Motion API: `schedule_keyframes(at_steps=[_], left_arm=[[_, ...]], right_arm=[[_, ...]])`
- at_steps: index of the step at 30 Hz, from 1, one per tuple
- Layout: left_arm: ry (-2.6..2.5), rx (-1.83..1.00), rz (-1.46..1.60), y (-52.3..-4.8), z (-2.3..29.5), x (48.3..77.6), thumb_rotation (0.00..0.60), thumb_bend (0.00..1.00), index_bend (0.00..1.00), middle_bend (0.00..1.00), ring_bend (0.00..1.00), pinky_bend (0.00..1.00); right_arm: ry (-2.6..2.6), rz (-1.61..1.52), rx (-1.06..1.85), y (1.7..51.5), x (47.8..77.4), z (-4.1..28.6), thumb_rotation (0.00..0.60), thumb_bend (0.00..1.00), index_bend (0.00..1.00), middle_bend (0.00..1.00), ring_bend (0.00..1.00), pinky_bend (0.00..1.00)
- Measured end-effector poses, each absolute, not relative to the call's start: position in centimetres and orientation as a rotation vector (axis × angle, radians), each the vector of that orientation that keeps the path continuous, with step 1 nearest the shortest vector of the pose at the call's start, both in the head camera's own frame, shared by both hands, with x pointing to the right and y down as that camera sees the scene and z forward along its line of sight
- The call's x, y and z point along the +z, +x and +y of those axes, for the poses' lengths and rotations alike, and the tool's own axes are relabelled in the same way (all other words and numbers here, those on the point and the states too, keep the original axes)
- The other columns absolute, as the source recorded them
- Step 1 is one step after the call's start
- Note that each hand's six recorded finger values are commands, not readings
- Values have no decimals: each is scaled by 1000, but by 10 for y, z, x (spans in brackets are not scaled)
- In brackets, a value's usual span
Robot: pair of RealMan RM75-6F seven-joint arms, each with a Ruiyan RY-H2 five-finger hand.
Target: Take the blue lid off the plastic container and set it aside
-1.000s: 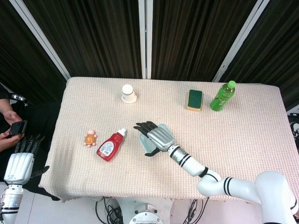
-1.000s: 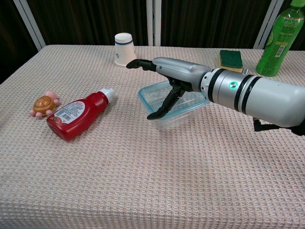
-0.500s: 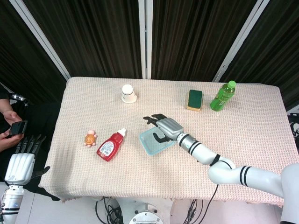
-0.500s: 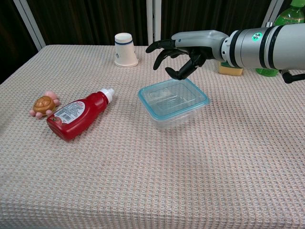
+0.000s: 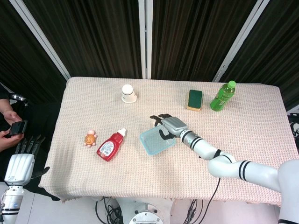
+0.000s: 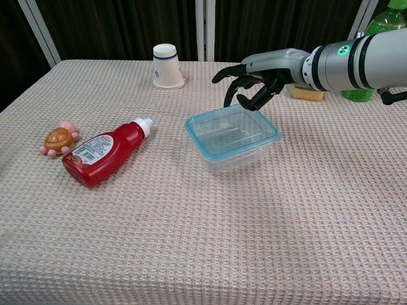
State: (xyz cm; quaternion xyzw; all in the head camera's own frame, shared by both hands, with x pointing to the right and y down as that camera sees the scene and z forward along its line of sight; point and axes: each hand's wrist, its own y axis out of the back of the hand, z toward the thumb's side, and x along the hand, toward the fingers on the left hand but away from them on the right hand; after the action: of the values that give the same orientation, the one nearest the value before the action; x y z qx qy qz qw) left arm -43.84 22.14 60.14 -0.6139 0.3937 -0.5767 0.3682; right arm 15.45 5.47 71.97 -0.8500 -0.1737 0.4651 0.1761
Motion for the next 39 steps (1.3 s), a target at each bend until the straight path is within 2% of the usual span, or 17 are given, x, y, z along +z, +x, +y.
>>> schedule_keyframes(at_steps=[11,13,15,18,20,22,24,26,28,33,39], left_arm=[[-1623,-1424,916,-420,207,604,600,0,110,44,0,21],[-1645,-1378,876,-407,199,602,600,0,110,44,0,21],[-1675,-1325,839,-392,191,601,600,0,110,44,0,21],[-1754,-1220,768,-359,178,599,600,0,97,44,0,21],[-1823,-1139,700,-331,168,599,600,0,84,44,0,21],[-1889,-1056,616,-300,158,599,600,0,65,43,0,21],[-1933,-989,534,-272,150,600,600,0,48,35,0,21],[-1964,-913,433,-238,141,601,600,0,33,24,0,20],[-1978,-843,338,-203,133,603,600,0,18,10,0,20],[-2016,-805,171,-143,128,621,600,0,0,0,0,18],[-2060,-852,103,-97,120,641,600,0,0,0,0,18]], right_arm=[[-2405,-502,1401,207,705,80,600,676,0,262,0,0],[-2410,-517,1408,215,702,86,600,655,0,262,0,0],[-2408,-551,1404,224,698,88,600,585,0,257,0,0],[-2375,-635,1373,237,689,86,600,370,0,235,0,0],[-2335,-712,1335,248,680,82,600,313,0,216,0,0],[-2289,-784,1293,258,669,78,600,302,0,219,0,18],[-2227,-866,1239,271,655,75,600,300,0,241,16,94],[-2152,-955,1176,287,637,75,600,300,0,286,81,204],[-2108,-1001,1144,299,625,78,600,301,0,321,138,271],[-2021,-1065,1125,335,599,99,600,301,0,345,158,290],[-2033,-1046,1133,340,601,109,600,301,0,345,158,291]])
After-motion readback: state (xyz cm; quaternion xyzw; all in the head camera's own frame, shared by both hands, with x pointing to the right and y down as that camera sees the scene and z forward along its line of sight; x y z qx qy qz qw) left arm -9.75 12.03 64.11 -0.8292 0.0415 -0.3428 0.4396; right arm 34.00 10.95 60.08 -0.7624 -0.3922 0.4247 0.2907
